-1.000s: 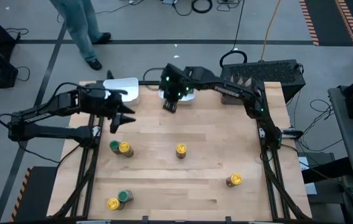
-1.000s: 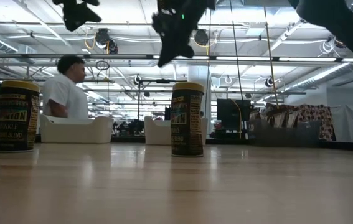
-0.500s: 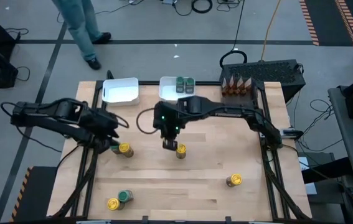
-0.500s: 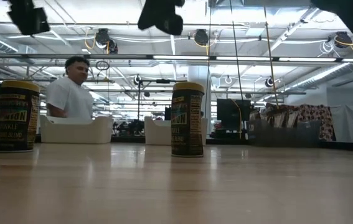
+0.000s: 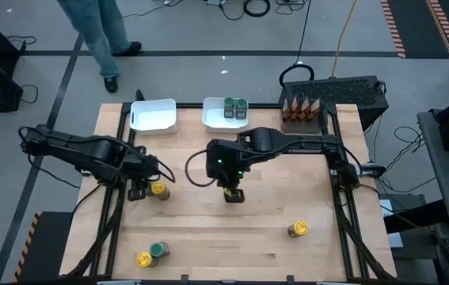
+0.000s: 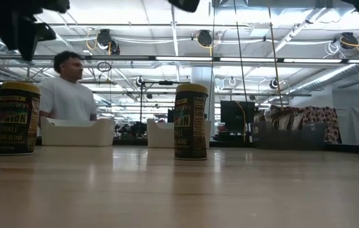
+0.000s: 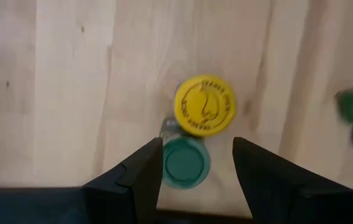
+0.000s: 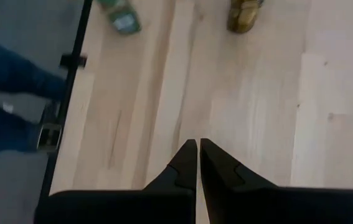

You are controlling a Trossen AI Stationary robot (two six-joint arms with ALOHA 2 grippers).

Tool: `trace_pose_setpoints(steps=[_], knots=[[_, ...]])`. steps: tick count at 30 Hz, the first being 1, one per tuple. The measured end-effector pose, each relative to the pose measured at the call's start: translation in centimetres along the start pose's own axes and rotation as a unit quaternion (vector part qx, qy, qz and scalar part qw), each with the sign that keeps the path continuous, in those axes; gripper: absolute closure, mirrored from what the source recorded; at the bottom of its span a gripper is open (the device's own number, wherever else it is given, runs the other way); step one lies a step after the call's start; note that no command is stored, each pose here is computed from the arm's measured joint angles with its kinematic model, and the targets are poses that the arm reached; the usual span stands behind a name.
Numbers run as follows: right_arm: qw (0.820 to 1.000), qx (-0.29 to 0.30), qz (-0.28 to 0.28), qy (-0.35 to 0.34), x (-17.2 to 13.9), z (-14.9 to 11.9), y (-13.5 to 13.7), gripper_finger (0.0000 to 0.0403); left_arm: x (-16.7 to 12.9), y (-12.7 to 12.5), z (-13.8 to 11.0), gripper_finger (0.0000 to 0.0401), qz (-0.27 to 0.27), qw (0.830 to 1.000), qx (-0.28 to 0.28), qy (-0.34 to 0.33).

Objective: Sort spices by type
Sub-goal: Put the top green seasoning bottle into the right white bin

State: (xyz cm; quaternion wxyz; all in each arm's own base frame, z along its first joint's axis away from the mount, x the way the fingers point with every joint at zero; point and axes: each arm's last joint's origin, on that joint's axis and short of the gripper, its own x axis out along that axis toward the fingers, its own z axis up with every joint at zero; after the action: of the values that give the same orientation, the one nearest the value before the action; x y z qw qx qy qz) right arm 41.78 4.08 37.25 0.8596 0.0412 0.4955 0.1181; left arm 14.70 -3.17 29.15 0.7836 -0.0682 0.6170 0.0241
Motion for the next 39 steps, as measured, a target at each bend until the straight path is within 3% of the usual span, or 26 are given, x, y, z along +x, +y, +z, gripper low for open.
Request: trace_pose_setpoints(steps=[5,12,25,32,39], knots=[[0.999,-0.032,0.001,0.026,-1.4,-0.9,0.5,0.0403,1.2,-0.3,0.6,0.0202,0.006,0.998,0.021,0.052],[0.997,-0.064,0.002,0.031,-2.9,-1.5,0.6,0.0403,1.9,-0.5,1.1,0.0195,0.010,0.997,0.021,0.072],[0.996,-0.079,-0.002,0.042,-3.7,-1.9,-1.2,0.0403,3.7,-0.3,0.7,0.0085,0.022,0.993,0.016,0.112],[0.996,-0.079,0.004,0.035,-4.0,-1.8,-2.3,0.0403,5.7,0.1,-0.6,0.0081,0.039,0.988,-0.010,0.149],[0.998,-0.065,-0.007,0.026,-4.4,-1.8,-3.9,0.0403,6.3,0.1,-0.5,0.0081,0.036,0.990,-0.009,0.135]])
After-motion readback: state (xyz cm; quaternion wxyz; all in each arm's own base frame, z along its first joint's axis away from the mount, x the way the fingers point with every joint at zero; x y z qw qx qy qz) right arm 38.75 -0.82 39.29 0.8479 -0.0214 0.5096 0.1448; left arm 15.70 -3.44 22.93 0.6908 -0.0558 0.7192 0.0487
